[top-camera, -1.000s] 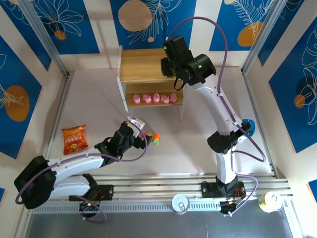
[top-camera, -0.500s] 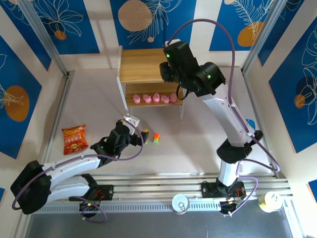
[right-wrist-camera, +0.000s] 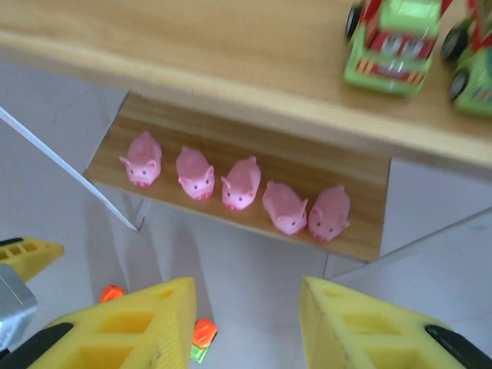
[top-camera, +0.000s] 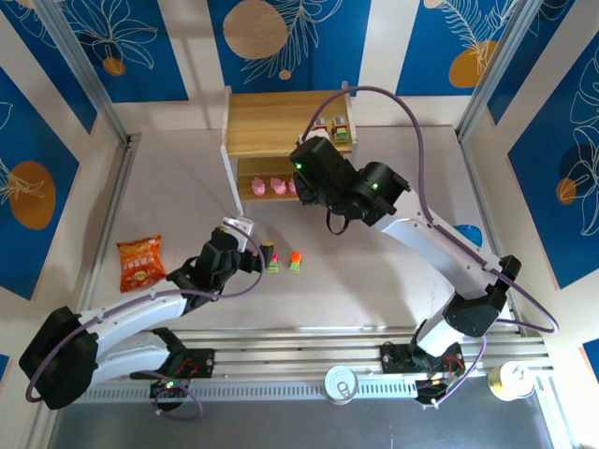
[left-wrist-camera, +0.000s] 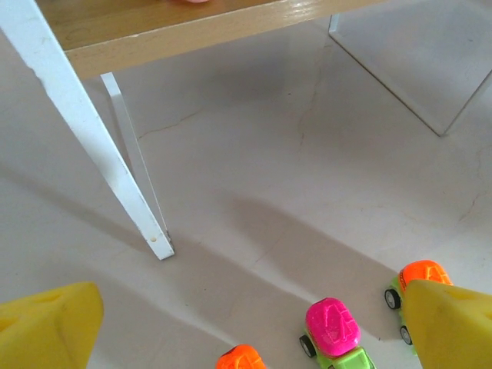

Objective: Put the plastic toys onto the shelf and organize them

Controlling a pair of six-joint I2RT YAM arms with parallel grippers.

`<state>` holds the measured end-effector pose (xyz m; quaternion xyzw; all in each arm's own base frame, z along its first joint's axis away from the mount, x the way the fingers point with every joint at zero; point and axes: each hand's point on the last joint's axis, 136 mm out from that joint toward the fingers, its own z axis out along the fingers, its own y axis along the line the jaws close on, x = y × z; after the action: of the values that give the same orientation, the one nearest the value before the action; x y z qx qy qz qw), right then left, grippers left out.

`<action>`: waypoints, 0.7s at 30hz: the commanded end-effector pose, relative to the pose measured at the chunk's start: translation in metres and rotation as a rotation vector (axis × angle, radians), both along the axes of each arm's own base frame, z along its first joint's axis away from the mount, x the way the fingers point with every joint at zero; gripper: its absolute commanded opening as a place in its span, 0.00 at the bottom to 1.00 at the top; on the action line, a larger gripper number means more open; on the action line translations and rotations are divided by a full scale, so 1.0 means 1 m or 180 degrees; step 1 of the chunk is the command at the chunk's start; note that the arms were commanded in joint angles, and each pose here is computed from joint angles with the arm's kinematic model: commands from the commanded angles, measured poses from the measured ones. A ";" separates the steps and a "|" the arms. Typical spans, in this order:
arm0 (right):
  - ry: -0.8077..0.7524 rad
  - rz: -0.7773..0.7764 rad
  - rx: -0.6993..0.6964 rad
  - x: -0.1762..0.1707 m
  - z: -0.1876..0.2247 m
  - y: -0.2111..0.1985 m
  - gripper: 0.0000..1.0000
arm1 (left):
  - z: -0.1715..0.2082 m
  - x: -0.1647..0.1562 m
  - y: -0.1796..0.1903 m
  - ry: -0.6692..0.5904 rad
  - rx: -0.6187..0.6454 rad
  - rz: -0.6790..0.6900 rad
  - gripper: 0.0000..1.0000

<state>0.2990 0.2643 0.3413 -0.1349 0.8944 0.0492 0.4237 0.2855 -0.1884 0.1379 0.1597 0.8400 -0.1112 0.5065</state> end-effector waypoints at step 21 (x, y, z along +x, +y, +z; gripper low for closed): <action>0.0704 -0.0391 0.0310 -0.031 -0.127 0.012 0.40 | -0.016 0.007 0.021 0.0283 -0.0251 0.0232 1.00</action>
<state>0.2701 0.2678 0.2210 -0.0752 0.9370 0.0575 0.3362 0.2949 -0.1705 0.1320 0.1124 0.8532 -0.1265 0.4933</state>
